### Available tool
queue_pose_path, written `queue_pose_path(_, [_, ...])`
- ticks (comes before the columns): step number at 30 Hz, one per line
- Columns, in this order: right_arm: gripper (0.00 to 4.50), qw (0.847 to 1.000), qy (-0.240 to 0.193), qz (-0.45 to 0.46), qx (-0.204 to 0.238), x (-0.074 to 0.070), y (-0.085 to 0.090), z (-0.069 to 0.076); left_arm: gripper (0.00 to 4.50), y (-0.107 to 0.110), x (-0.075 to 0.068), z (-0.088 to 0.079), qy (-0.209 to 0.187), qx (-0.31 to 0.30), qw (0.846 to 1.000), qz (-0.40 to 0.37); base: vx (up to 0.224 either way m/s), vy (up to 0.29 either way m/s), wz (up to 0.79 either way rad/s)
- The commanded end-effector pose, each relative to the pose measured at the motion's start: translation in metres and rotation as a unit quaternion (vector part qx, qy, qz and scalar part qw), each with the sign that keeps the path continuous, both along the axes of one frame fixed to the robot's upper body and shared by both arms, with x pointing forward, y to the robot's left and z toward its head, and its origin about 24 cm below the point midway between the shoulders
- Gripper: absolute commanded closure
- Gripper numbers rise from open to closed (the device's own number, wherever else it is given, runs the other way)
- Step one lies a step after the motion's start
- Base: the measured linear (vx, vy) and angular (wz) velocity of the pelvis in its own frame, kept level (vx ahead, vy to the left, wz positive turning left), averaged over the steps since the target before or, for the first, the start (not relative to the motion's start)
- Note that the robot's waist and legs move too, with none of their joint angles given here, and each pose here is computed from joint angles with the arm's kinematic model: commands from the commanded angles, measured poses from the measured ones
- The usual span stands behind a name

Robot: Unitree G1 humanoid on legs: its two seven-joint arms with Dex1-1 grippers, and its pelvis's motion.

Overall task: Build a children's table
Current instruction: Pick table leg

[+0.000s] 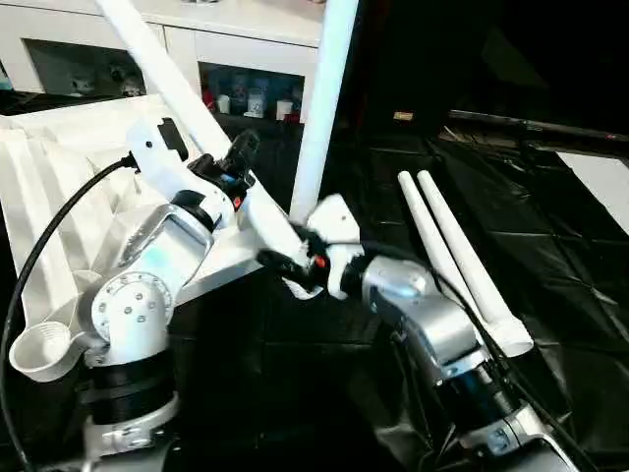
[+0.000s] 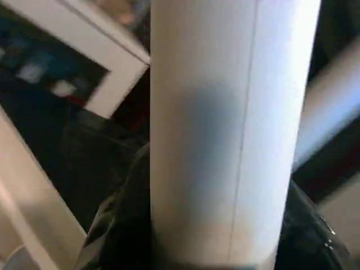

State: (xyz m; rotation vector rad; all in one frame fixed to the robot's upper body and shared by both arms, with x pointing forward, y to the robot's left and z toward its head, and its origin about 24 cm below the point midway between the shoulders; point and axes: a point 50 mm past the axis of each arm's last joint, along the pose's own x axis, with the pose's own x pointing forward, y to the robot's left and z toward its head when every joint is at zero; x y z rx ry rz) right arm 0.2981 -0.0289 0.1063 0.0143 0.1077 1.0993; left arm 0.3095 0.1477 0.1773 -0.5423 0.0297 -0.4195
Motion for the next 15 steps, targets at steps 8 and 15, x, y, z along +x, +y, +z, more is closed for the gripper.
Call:
queue_pose_path(8, [1.42,0.99,0.074,0.122,0.009,-0.013,-0.03,0.004,2.73,-0.007,-0.023,0.025,-0.067,0.01,0.972,-0.227,0.0,0.0,0.0])
queue_pose_path(15, [1.81,0.985,0.108,0.136,0.013,-0.019,-0.035,-0.004,2.73,-0.012,-0.038,0.04,-0.12,-0.024,0.938,-0.324,0.0,0.0,0.0])
